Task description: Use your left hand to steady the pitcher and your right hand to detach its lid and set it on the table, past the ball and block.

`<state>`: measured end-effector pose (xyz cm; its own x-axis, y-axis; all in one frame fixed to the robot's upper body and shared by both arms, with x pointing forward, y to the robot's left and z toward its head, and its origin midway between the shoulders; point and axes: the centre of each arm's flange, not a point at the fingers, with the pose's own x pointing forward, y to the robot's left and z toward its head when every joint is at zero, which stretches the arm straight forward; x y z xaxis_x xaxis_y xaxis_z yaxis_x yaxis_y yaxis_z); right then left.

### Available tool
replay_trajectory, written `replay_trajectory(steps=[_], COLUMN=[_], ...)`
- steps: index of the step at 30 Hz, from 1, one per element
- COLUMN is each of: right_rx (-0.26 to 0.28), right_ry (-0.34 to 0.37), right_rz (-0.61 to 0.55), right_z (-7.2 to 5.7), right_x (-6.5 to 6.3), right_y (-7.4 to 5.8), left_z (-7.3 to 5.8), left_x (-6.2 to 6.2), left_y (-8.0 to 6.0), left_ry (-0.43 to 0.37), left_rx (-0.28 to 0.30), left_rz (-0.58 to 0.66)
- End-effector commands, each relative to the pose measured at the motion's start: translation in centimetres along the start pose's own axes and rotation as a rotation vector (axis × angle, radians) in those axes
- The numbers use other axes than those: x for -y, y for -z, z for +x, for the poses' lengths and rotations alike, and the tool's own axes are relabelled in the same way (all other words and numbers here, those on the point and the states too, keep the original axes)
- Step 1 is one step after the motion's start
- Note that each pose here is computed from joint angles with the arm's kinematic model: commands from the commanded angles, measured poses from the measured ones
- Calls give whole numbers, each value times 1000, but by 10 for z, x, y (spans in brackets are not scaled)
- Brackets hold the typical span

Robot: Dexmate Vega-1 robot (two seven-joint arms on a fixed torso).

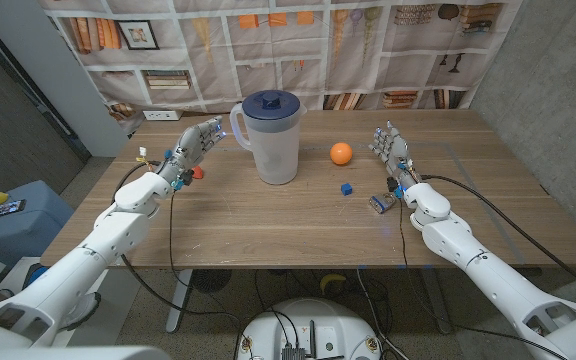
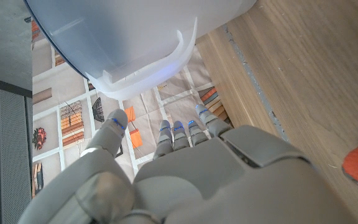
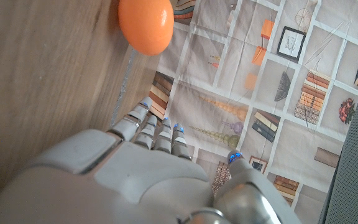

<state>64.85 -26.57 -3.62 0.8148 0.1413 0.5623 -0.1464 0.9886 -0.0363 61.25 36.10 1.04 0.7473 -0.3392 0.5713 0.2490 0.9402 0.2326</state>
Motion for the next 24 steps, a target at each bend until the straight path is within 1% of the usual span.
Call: replay_trajectory(steps=[1, 7, 13, 15, 18, 21, 24], right_rx=[-1, -5, -6, -7, -1, -4, -4], right_ry=[17, 21, 24, 24, 20, 18, 17], right_rz=[-7, -13, -16, -14, -6, -6, -2], right_z=[0, 0, 0, 0, 0, 1, 1], right_x=[-2, -2, -3, -3, -5, -6, -6], right_y=[0, 1, 1, 3, 5, 6, 8], left_z=[0, 2, 11, 14, 19, 23, 24], left_x=[-12, -19, -27, -29, -29, -30, -30], left_y=[-14, -20, -26, -28, -28, -28, -26], left_ry=[100, 124, 157, 163, 180, 205, 218], left_rx=[-21, -27, -12, -17, -15, -14, -6], left_rz=[49, 63, 64, 68, 45, 54, 19])
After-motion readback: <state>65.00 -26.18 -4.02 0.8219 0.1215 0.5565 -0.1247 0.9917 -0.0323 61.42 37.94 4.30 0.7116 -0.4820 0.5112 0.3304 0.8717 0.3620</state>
